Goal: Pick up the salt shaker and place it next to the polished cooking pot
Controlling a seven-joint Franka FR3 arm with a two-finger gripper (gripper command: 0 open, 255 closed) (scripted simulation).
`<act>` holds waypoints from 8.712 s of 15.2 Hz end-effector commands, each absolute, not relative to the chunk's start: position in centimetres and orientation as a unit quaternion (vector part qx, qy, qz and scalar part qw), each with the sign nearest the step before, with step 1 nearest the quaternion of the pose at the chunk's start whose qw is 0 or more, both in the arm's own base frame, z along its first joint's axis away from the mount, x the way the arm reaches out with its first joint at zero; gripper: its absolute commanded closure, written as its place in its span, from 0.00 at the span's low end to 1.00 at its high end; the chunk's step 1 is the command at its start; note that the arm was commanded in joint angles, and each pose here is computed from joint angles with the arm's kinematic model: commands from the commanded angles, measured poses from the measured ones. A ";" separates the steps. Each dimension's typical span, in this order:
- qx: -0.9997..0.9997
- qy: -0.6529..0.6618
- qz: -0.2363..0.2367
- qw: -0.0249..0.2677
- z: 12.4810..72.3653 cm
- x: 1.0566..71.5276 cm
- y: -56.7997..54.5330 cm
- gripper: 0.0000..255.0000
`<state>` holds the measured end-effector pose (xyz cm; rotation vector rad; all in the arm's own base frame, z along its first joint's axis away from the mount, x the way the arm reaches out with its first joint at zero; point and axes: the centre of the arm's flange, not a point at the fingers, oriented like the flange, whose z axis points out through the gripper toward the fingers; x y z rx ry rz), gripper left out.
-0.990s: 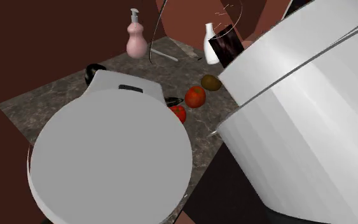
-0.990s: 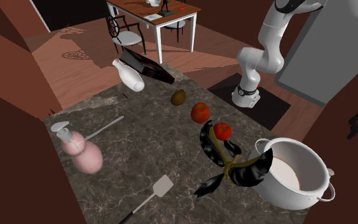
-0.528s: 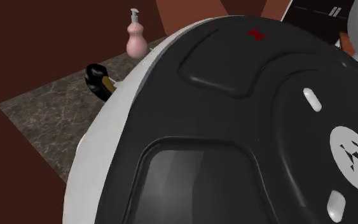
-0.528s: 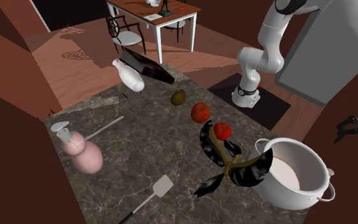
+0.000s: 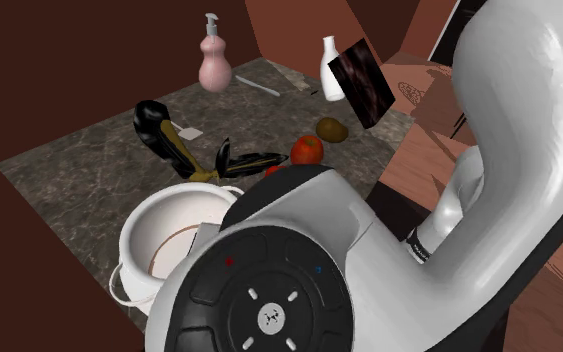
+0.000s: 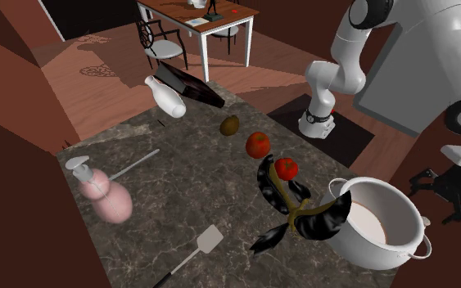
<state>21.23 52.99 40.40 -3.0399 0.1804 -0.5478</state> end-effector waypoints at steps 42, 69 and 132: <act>-0.989 0.051 -0.125 0.053 44.0 22.0 54.3 1.00; -0.989 0.051 -0.125 0.053 57.0 24.5 53.3 1.00; -0.989 0.051 -0.125 0.053 40.6 63.7 37.1 1.00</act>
